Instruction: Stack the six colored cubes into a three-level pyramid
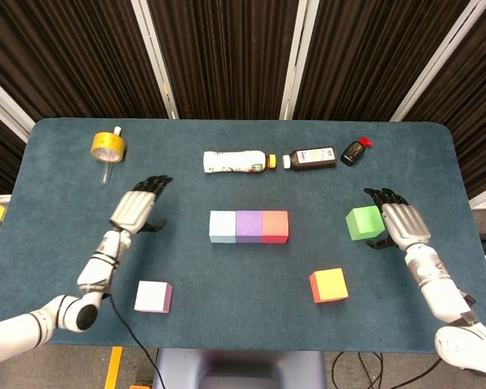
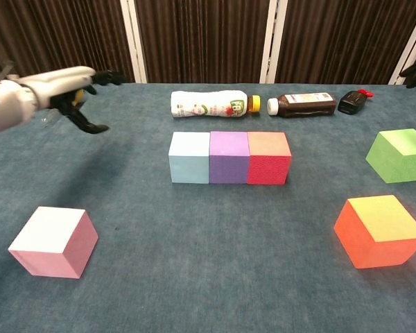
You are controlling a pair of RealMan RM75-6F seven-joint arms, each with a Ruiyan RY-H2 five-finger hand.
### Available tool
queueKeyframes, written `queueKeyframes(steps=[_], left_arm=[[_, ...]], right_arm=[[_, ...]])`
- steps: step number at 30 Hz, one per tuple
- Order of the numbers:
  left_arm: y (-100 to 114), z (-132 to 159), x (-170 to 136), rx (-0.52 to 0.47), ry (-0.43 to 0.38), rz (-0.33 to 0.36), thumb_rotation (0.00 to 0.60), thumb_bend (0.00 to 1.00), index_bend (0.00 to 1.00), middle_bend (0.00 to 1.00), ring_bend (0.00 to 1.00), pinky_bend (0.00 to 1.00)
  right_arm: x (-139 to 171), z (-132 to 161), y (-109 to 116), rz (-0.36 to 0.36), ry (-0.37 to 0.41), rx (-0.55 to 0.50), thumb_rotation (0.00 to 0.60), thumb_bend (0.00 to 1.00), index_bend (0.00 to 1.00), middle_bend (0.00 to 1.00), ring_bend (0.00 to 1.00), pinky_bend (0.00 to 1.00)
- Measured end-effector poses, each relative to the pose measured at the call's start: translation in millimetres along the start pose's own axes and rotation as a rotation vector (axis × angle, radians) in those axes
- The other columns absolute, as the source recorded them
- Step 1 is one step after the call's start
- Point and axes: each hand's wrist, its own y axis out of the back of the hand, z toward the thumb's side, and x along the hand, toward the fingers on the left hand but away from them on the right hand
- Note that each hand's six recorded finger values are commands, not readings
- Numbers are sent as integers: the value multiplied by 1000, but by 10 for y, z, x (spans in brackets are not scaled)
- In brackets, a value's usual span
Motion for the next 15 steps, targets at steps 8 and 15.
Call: queueKeyframes(steps=[8, 15], left_arm=[[191, -300, -478, -42, 48, 63, 600, 334, 97, 73, 33, 132], [193, -406, -734, -61, 76, 73, 600, 335, 103, 75, 35, 132]], right_arm=[[-291, -178, -92, 44, -22, 148, 600, 262, 248, 208, 87, 230], [-516, -279, -245, 93, -29, 250, 600, 262, 289, 209, 86, 230]])
